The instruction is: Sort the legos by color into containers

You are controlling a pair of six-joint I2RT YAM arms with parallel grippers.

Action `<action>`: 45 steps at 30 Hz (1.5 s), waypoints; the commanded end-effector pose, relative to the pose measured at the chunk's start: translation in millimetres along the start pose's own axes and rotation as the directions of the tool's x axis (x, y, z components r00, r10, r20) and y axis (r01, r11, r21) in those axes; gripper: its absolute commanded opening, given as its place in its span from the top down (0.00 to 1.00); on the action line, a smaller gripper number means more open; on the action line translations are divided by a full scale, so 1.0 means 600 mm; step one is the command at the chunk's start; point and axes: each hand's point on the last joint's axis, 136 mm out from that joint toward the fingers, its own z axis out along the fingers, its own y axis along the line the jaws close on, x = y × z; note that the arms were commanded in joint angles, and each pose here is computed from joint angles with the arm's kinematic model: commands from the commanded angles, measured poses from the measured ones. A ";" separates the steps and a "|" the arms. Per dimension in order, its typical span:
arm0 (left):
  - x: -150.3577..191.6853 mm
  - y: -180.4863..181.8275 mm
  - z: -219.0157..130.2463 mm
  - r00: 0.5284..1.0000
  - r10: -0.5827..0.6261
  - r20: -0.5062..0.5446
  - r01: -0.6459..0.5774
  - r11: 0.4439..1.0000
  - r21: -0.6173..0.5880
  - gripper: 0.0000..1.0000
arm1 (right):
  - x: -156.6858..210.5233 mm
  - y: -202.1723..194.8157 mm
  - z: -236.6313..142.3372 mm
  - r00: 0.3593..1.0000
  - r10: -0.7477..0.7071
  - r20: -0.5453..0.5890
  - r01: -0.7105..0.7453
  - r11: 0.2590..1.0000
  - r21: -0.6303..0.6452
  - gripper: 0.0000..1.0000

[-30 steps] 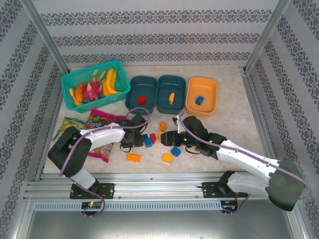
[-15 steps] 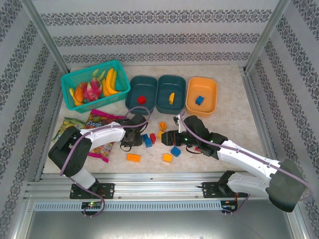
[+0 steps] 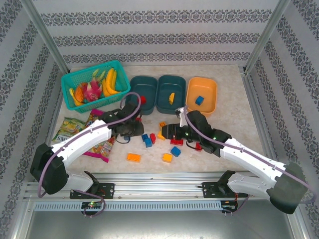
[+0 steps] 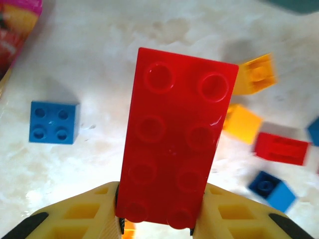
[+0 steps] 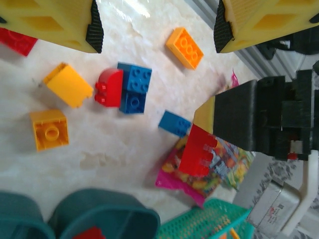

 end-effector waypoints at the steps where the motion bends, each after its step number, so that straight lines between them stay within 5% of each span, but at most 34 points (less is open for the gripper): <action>1: -0.033 -0.007 -0.023 0.999 -0.020 -0.033 0.020 1.000 0.000 0.63 | -0.057 0.011 -0.022 0.994 0.017 0.107 -0.020 0.999 0.028 0.38; 14: -0.229 -0.058 0.092 0.989 0.014 -0.150 -0.001 0.997 0.081 0.64 | -0.165 -0.024 -0.019 0.976 0.136 0.172 -0.153 0.985 0.085 0.37; 24: -0.241 -0.042 0.194 0.960 0.013 -0.279 0.011 0.997 0.083 0.63 | -0.149 -0.049 -0.011 0.973 0.186 0.135 -0.200 0.974 0.106 0.38; 28: -0.234 -0.030 0.203 0.956 -0.001 -0.295 0.023 0.997 0.071 0.53 | -0.141 -0.056 -0.008 0.973 0.196 0.123 -0.210 0.970 0.123 0.38; 34: -0.256 -0.047 0.168 0.970 0.013 -0.244 0.012 0.995 0.101 0.35 | -0.142 -0.059 -0.005 0.978 0.179 0.105 -0.193 0.970 0.145 0.37; 45: -0.274 -0.049 0.003 0.999 -0.049 -0.020 0.051 0.992 0.117 0.27 | -0.110 -0.034 0.014 1.000 -0.004 -0.017 0.008 0.968 0.252 0.38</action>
